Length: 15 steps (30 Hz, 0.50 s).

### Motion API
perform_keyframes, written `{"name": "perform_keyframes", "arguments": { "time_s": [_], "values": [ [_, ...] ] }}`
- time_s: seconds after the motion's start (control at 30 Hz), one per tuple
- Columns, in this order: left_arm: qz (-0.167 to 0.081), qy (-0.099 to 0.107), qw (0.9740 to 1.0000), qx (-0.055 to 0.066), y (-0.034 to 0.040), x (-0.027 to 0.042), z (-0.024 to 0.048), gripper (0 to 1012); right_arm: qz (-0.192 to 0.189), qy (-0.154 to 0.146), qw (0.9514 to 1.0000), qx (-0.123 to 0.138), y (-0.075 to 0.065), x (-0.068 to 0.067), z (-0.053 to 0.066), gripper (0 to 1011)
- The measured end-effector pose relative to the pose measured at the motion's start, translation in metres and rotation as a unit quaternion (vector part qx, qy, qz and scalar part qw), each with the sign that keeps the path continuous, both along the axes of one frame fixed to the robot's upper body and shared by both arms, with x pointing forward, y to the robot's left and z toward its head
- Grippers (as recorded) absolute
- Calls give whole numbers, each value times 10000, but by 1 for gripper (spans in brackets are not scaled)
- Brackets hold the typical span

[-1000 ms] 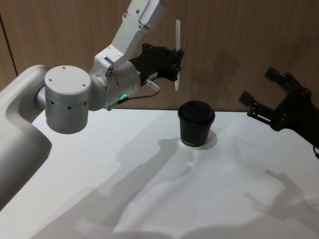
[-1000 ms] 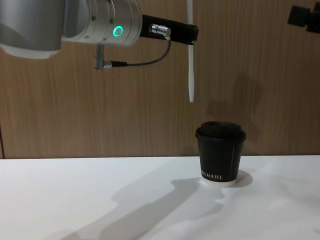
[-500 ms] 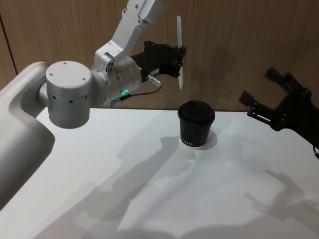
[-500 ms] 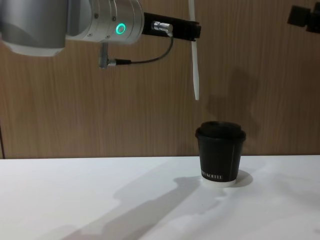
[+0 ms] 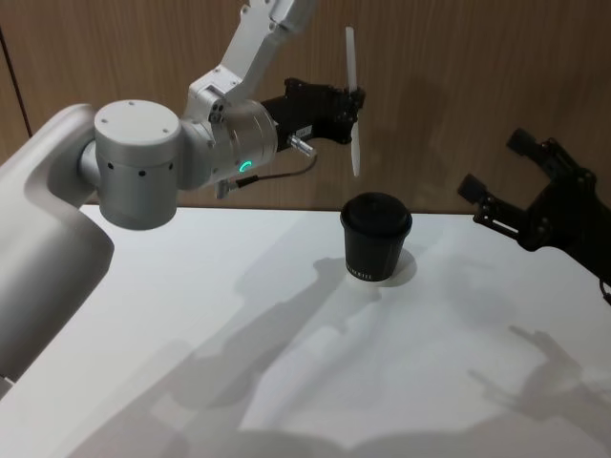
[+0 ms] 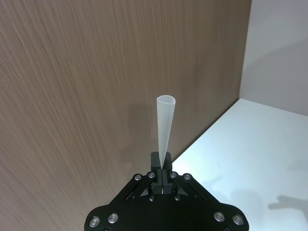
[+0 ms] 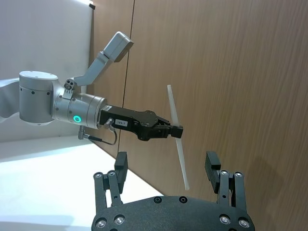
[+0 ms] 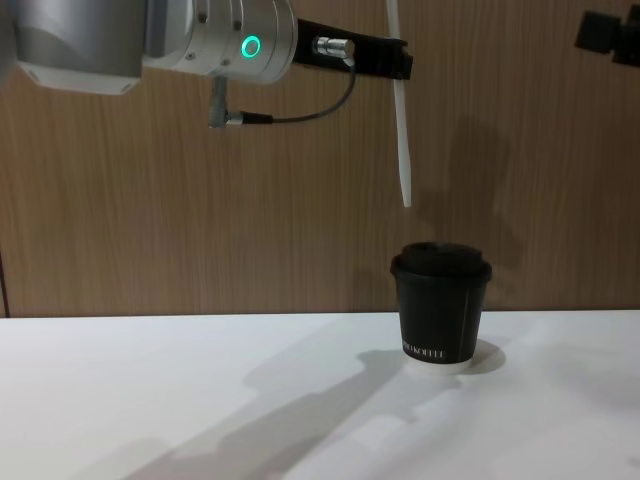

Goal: Pick up the straw with one hand, pass it to the other hand, and insert it into the cup.

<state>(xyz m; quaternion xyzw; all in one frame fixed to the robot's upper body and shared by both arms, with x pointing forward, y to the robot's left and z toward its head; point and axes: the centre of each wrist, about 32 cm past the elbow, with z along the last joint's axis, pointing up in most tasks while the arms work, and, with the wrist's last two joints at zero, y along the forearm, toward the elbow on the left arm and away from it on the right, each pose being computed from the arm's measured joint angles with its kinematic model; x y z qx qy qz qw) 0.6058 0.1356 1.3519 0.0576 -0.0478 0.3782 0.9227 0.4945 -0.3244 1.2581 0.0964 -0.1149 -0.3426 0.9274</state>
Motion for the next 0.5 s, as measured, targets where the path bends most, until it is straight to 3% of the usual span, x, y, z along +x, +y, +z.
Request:
{"name": "perform_keyframes", "arguments": {
  "time_s": [0.5],
  "values": [
    [-166, 300, 9993, 160, -99, 62, 52, 5, 0, 0, 10000, 0, 0, 0, 0, 1001]
  ]
}}
